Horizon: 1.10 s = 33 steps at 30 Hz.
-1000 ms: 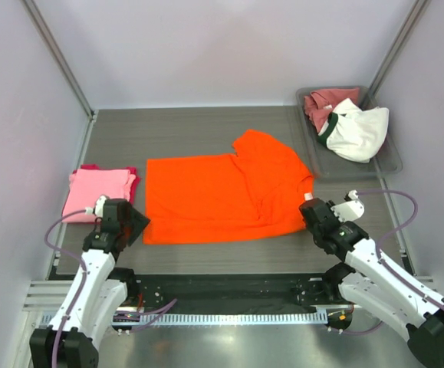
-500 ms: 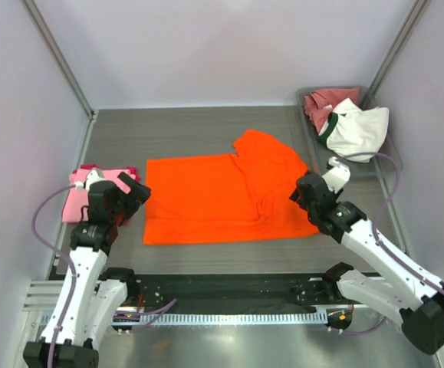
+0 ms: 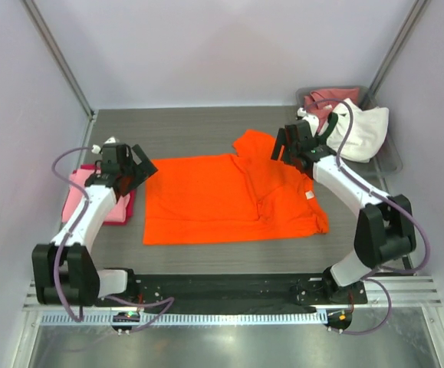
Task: Fold and stack the t-shirts
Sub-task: Fold the tshirt
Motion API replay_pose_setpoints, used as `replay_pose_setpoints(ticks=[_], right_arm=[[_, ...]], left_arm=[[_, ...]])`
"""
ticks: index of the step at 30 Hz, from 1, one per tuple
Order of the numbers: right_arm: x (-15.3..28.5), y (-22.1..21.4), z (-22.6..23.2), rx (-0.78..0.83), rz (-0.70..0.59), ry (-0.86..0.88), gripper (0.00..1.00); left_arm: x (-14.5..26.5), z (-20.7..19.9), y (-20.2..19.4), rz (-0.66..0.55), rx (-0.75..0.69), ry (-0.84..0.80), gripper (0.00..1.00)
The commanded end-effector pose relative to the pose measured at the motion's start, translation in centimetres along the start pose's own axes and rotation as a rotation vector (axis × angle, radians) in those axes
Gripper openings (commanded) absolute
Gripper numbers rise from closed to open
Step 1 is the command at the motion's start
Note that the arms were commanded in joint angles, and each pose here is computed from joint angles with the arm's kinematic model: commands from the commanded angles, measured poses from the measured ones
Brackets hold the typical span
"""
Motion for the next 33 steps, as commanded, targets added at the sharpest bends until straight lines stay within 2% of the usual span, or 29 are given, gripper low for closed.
replay_pose_setpoints(ticks=[1,2,7,8,9,12,13,14,16,17,25,26,28,29,31,32,33], right_arm=[[-1.6,4.4,2.2,0.007,-0.052,0.144,0.82],[-3.3,4.8,2.7,-0.001,-0.03,0.15,0.79],[-9.2,5.3,4.2,0.068,0.058,0.127,0.75],[-9.6,6.9,5.2,0.061,0.035,0.142,0.74],[-12.0,5.1,5.2,0.074,0.092,0.12,0.74],[-14.1,6.0,6.5,0.077,0.085,0.139,0.75],[-16.0,4.6,6.6,0.091,0.121,0.126,0.77],[-16.3,5.9,7.1,0.089,0.098,0.136,0.78],[-18.5,4.5,7.3,0.107,0.133,0.126,0.78],[-18.7,5.8,7.9,0.108,0.104,0.135,0.78],[-21.7,4.0,7.4,0.183,0.144,0.094,0.78],[-21.9,3.8,7.2,0.19,0.146,0.084,0.74],[-22.0,3.6,7.0,0.198,0.151,0.072,0.59],[-22.2,3.4,6.7,0.202,0.151,0.055,0.46],[-22.3,3.3,6.2,0.211,0.15,0.033,0.35],[-22.3,3.3,6.1,0.211,0.149,0.02,0.22],[-22.3,3.4,5.7,0.21,0.141,-0.004,0.17]], left_arm=[[-1.8,-2.2,4.1,-0.094,-0.05,-0.028,0.99],[-2.4,-2.2,4.4,-0.089,-0.068,-0.013,1.0],[-6.9,-2.5,5.2,-0.029,-0.104,0.044,0.94],[-8.4,-2.5,5.3,-0.006,-0.11,0.062,0.93],[-9.1,-2.4,5.4,0.003,-0.126,0.074,0.91],[-11.4,-2.2,5.2,0.054,-0.148,0.108,0.87],[-11.7,-2.1,5.2,0.063,-0.155,0.114,0.86],[-12.4,-2.0,4.9,0.079,-0.16,0.12,0.86],[-12.8,-2.2,5.1,0.083,-0.172,0.112,0.86],[-13.0,-2.2,5.1,0.086,-0.175,0.11,0.85],[-15.3,-1.8,4.5,0.14,-0.191,0.132,0.85],[-15.5,-1.7,4.4,0.144,-0.19,0.136,0.85],[-15.6,-1.4,4.3,0.152,-0.186,0.139,0.85],[-15.7,-1.3,4.2,0.157,-0.187,0.139,0.84],[-15.7,-1.0,4.2,0.161,-0.185,0.142,0.83],[-15.7,-1.0,4.2,0.162,-0.186,0.143,0.81],[-15.7,-1.0,4.2,0.165,-0.191,0.142,0.8]])
Point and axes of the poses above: each gripper's point midway between its finger pads, its own x axis back along the fingers, its own z axis along the line the jaws close on, y = z × x, the point moved 4 cm from there along x, back along the fingers, and after that the axes turned 1 degree about -x, right-handed, at the moved point
